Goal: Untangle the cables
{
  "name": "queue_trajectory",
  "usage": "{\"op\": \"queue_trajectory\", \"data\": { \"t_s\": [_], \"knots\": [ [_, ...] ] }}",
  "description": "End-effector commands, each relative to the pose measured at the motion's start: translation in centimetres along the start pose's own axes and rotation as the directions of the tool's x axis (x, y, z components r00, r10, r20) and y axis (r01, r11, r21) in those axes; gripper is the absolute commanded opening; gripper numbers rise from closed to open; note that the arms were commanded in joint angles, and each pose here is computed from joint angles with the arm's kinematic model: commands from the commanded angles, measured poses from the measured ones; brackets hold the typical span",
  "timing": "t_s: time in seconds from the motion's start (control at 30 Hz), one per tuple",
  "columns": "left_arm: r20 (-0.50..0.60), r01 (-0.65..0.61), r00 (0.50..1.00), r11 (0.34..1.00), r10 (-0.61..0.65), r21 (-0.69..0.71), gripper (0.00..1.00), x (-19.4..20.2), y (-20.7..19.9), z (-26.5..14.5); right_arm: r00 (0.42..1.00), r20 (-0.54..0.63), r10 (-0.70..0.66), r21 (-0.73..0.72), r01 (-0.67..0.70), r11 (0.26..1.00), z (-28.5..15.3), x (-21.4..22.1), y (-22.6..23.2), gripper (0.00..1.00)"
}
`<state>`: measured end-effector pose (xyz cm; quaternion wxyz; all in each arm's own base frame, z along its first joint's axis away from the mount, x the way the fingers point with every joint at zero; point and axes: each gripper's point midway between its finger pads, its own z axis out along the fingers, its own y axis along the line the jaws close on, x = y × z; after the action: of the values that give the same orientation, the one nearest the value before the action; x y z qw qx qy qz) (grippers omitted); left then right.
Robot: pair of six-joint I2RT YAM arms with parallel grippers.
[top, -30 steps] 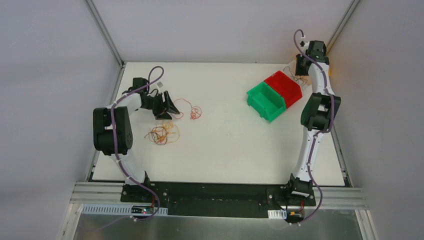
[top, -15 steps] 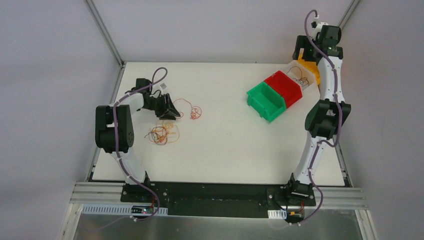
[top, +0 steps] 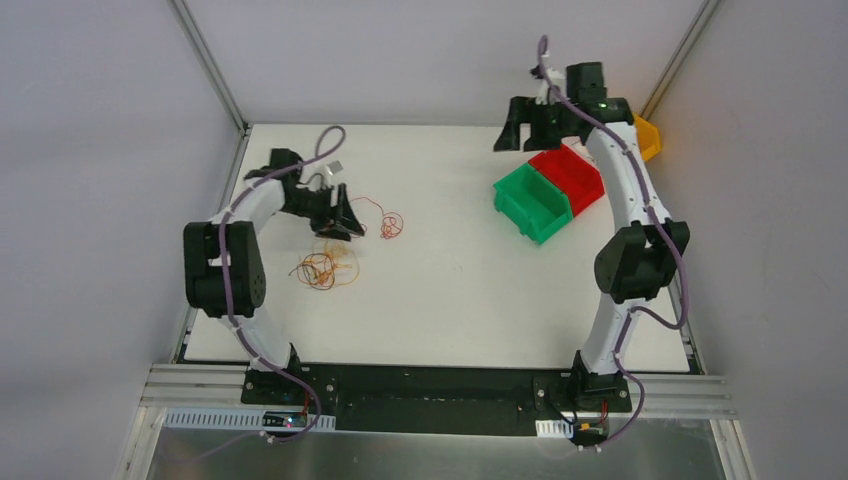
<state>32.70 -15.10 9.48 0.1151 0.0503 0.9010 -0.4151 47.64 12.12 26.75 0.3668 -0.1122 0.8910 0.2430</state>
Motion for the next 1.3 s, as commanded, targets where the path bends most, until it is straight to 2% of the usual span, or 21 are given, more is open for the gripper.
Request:
{"op": "queue_trajectory", "data": {
  "t_s": [0.0,0.07,0.13,0.23,0.33,0.4,0.47,0.5,0.53,0.63,0.7,0.77,0.8,0.83,0.87,0.93,0.97,1.0,1.13,1.27],
  "knots": [
    [-0.001,-0.222,0.975,0.968,0.224,-0.119,0.61,1.8,1.7,-9.6,0.978,-0.208,-0.030,-0.247,-0.023,0.969,1.2,6.7,10.4,0.90],
    [-0.171,-0.336,0.937,0.923,0.306,-0.187,0.64,5.2,4.2,-10.8,0.959,-0.277,-0.056,-0.287,-0.027,0.957,2.3,9.3,12.7,0.89],
    [-0.269,-0.431,0.889,0.877,0.371,-0.214,0.67,7.0,6.4,-10.9,0.941,-0.332,-0.061,-0.320,-0.051,0.946,2.8,11.2,14.6,0.89],
    [-0.322,-0.475,0.860,0.853,0.396,-0.218,0.69,7.6,8.3,-9.4,0.929,-0.363,-0.073,-0.336,-0.058,0.940,3.0,12.7,15.9,0.88],
    [-0.336,-0.453,0.865,0.868,0.372,-0.204,0.64,7.1,8.3,-6.8,0.925,-0.374,-0.074,-0.316,-0.052,0.947,2.7,13.3,15.5,0.88],
    [-0.335,-0.427,0.875,0.883,0.349,-0.194,0.53,6.9,7.6,-4.9,0.924,-0.374,-0.082,-0.296,-0.035,0.955,2.4,13.7,14.9,0.86],
    [-0.358,-0.407,0.873,0.900,0.331,-0.158,0.29,7.3,5.4,-2.4,0.926,-0.370,-0.082,-0.283,-0.028,0.959,2.0,13.9,14.5,0.84],
    [-0.361,-0.392,0.875,0.910,0.323,-0.136,0.12,7.5,4.1,-1.3,0.926,-0.368,-0.082,-0.278,-0.025,0.960,1.8,14.0,14.4,0.83],
    [-0.345,-0.356,0.890,0.927,0.298,-0.119,0.00,7.3,2.6,-0.5,0.928,-0.364,-0.081,-0.274,-0.024,0.962,1.6,14.0,14.2,0.81],
    [-0.205,-0.169,0.964,0.986,0.167,0.011,0.00,5.4,-3.3,1.3,0.931,-0.360,-0.065,-0.264,-0.035,0.964,1.1,14.0,13.6,0.73],
    [-0.093,-0.048,0.994,0.998,0.053,0.051,0.00,3.6,-5.5,1.6,0.932,-0.357,-0.056,-0.261,-0.042,0.964,0.9,14.0,13.3,0.70],
    [0.053,0.021,0.998,0.997,-0.025,0.070,0.00,1.5,-6.5,1.2,0.931,-0.361,-0.046,-0.263,-0.054,0.963,0.8,14.2,13.2,0.66],
    [0.147,0.039,0.988,0.997,-0.048,0.061,0.00,0.0,-6.6,0.8,0.931,-0.363,-0.045,-0.268,-0.058,0.962,0.8,14.2,13.3,0.65],
    [0.192,0.077,0.978,0.996,-0.083,0.038,0.00,-0.5,-6.3,0.5,0.930,-0.365,-0.040,-0.272,-0.065,0.960,0.9,14.3,13.3,0.64],
    [0.211,0.095,0.973,0.995,-0.097,0.018,0.00,-0.6,-5.9,0.4,0.929,-0.369,-0.035,-0.277,-0.074,0.958,1.0,14.4,13.4,0.64],
    [0.176,0.079,0.981,0.997,-0.079,0.008,0.28,0.2,-5.5,0.5,0.926,-0.377,-0.026,-0.284,-0.089,0.955,1.3,14.6,13.6,0.64],
    [0.150,0.070,0.986,0.998,-0.068,-0.005,0.38,0.8,-5.2,0.6,0.924,-0.381,-0.027,-0.289,-0.091,0.953,1.4,14.7,13.7,0.64],
    [0.139,0.060,0.989,0.998,-0.058,-0.012,0.42,1.2,-4.9,0.4,0.922,-0.387,-0.030,-0.294,-0.093,0.951,1.5,14.8,13.9,0.64],
    [0.179,0.015,0.984,0.999,-0.009,-0.031,0.45,1.1,-3.2,-1.6,0.910,-0.411,-0.051,-0.320,-0.091,0.943,2.3,16.0,14.8,0.63],
    [0.173,0.007,0.985,0.999,0.001,-0.045,0.41,1.0,-0.7,-2.9,0.898,-0.434,-0.071,-0.353,-0.097,0.931,4.2,17.4,16.6,0.61]
  ]
}}
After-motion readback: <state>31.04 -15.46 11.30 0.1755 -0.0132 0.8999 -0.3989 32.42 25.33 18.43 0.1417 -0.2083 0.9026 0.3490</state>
